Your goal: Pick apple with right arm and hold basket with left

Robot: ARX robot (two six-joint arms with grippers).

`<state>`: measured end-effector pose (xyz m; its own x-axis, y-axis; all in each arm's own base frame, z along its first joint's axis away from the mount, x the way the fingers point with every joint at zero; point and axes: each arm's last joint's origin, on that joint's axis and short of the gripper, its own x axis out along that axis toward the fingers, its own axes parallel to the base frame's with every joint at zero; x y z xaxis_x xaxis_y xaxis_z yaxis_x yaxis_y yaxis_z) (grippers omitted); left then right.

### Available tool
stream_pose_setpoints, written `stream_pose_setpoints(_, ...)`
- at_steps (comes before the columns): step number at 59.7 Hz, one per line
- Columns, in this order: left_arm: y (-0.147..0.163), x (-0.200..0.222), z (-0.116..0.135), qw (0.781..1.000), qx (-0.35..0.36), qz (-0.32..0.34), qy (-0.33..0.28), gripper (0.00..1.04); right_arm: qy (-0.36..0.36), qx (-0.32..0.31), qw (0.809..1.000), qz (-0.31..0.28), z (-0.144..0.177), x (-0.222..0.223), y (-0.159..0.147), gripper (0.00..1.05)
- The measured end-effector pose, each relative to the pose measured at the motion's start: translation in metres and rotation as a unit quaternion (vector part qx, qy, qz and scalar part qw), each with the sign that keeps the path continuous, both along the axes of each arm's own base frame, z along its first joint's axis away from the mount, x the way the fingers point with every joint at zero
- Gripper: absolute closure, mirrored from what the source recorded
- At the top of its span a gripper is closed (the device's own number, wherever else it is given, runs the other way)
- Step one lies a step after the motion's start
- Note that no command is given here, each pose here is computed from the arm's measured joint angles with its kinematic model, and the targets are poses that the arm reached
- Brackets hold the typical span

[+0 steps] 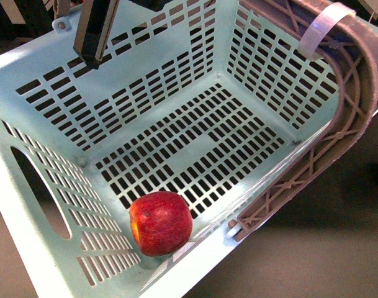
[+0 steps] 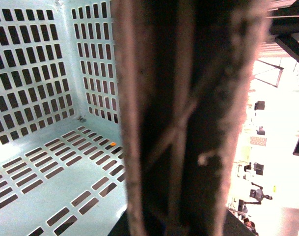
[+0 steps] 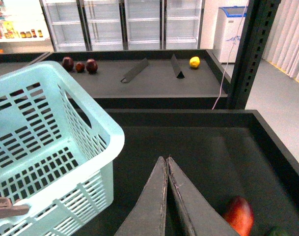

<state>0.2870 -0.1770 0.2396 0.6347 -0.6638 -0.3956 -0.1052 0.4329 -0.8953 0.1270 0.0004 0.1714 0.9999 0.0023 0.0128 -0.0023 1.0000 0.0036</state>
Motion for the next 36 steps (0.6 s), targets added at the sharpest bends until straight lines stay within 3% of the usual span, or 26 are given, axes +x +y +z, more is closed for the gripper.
stream_pose_setpoints(36,0.0,0.0,0.0,1.0,0.001,0.001,-0.001,0.99,-0.003,0.0,1.0,0.0,0.001,-0.016,0.0,1.03)
